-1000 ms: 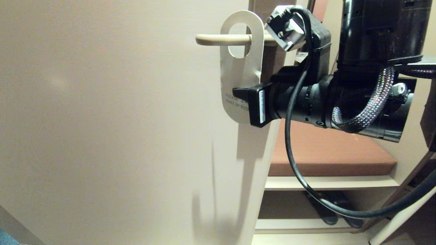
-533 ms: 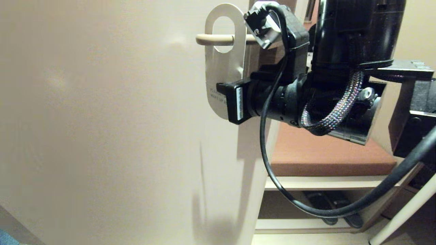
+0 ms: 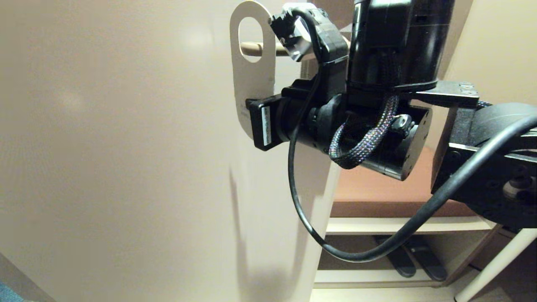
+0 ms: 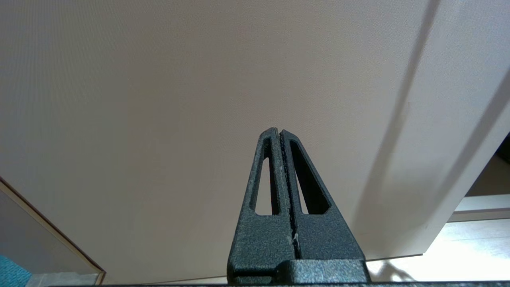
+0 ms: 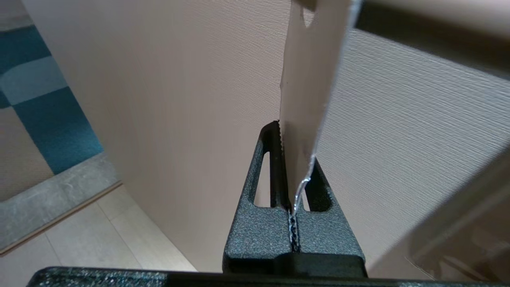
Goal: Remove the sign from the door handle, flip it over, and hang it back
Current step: Take down the sign, then hand it to the other hand
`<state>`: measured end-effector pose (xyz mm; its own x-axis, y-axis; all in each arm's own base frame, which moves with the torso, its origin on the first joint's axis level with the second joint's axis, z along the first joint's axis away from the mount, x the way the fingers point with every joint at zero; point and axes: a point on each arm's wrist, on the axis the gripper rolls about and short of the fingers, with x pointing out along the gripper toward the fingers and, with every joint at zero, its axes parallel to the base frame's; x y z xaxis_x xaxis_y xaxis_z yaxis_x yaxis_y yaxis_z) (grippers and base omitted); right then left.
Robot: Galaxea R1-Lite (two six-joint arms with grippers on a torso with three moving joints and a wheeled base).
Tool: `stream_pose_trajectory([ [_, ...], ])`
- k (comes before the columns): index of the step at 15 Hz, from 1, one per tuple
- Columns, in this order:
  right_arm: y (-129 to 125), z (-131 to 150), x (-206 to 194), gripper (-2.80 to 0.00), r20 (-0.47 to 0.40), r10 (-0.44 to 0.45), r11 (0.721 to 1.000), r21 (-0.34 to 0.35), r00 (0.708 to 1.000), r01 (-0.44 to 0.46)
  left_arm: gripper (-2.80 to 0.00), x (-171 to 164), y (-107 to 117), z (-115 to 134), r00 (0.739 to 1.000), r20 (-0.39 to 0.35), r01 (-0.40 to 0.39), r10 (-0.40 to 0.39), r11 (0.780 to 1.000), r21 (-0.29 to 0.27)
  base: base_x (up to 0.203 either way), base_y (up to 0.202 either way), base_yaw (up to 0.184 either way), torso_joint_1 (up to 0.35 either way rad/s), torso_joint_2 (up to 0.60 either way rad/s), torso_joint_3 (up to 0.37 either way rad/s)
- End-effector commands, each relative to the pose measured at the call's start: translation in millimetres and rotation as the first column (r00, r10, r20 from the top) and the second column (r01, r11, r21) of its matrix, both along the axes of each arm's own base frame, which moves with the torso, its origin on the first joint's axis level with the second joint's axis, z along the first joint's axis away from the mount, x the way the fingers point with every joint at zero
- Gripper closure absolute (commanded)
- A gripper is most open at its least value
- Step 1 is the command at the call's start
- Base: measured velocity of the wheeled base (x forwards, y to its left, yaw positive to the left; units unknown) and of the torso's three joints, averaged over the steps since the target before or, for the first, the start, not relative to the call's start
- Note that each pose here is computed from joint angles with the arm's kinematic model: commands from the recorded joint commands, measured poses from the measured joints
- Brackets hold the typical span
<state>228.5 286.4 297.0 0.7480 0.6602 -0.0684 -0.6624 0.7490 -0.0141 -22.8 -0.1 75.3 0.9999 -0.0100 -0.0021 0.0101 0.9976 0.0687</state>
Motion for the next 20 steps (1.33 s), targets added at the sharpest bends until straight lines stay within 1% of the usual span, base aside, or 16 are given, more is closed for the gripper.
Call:
stream_pose_trajectory([
  [1, 8, -3, 0, 0.00, -0.001, 0.013, 1.000, -0.002, 1.000, -0.013, 0.00, 0, 0, 0, 1.000, 0.000, 0.001, -0.001, 1.000, 0.000, 0.000, 0.000, 0.000, 0.000, 0.00, 0.000],
  [5, 16, -3, -14, 0.00, -0.002, 0.055, 0.998, -0.003, 0.998, -0.055, 0.00, 0, 0, 0, 1.000, 0.000, -0.001, 0.001, 1.000, 0.000, 0.000, 0.000, 0.000, 0.000, 0.00, 0.000],
  [9, 13, 4, -22, 0.00, 0.011, 0.070, 0.998, 0.008, 0.998, -0.070, 0.00, 0, 0, 0, 1.000, 0.001, 0.001, -0.001, 1.000, 0.000, 0.000, 0.000, 0.000, 0.000, 0.00, 0.000],
  [13, -3, 16, -31, 0.00, 0.026, 0.065, 0.998, 0.024, 0.998, -0.066, 0.00, 0, 0, 0, 1.000, 0.000, 0.000, 0.000, 1.000, 0.000, 0.000, 0.000, 0.000, 0.000, 0.00, 0.000],
  [20, -51, 26, -52, 0.00, 0.037, 0.029, 0.999, 0.035, 0.999, -0.031, 0.00, 0, 0, 0, 1.000, 0.000, 0.001, -0.001, 1.000, 0.000, 0.000, 0.000, 0.000, 0.000, 0.00, 0.000],
])
